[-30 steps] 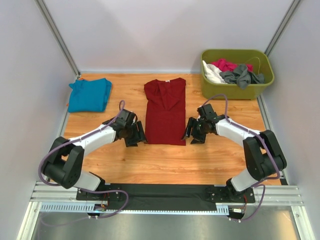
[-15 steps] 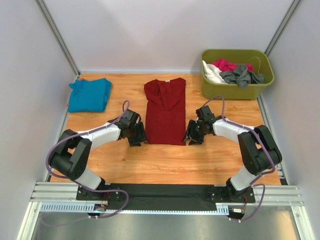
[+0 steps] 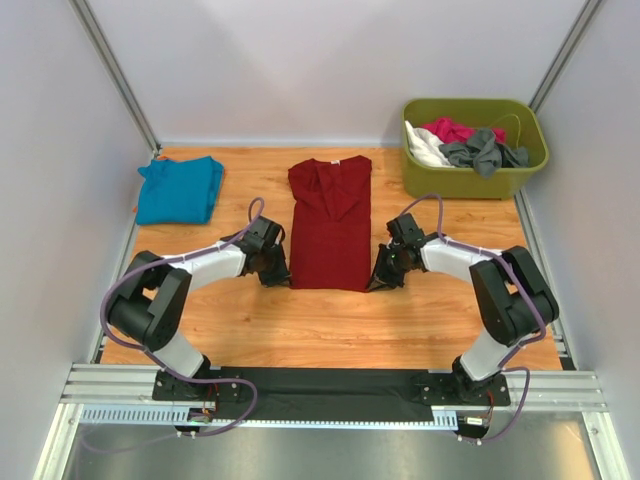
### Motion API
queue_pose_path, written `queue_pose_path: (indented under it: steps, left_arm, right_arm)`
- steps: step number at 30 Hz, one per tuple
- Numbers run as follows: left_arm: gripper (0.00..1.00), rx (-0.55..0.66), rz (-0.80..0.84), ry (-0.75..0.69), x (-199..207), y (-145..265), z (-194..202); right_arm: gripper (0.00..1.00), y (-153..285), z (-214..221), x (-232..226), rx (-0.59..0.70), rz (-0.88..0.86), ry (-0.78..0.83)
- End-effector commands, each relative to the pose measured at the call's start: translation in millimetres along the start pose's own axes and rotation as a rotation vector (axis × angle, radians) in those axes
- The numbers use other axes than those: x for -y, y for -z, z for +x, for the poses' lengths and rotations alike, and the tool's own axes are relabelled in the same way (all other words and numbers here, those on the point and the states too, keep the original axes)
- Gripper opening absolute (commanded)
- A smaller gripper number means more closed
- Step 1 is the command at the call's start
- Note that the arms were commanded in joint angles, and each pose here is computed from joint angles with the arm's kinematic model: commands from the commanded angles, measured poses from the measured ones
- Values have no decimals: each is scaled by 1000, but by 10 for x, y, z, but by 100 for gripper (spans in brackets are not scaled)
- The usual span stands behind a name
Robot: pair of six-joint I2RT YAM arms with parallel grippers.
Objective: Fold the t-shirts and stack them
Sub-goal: Fold the tshirt
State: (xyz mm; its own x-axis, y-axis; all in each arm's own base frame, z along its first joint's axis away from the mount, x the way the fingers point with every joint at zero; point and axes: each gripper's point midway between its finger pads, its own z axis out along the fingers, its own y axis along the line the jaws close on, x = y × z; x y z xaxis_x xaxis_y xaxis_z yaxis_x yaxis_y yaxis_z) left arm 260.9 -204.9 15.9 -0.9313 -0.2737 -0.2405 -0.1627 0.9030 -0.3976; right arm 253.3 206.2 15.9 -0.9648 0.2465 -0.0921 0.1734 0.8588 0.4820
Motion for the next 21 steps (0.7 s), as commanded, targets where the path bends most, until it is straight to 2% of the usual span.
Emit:
queue_pose_path:
  steps: [1,2,8,12,17,21]
  left_arm:
    - [0,-12,-46,-9,-106,-59,43]
    - [0,-13,-58,-5,-137,-52,58]
    - [0,-20,-95,1,-317,132,267]
    - [0,-51,-115,-26,-382,276,439]
    - [0,-68,-119,-45,-422,538,632]
    - [0,-76,-112,-49,-435,747,824]
  right_arm:
    - [7,-95,-1,22,-12,21,6]
    - [0,-105,17,26,-21,25,5]
    - [0,-48,219,61,-42,26,10]
    - [0,12,550,164,-90,50,24]
    - [0,196,778,224,-88,105,69]
    - [0,388,976,128,-86,80,75]
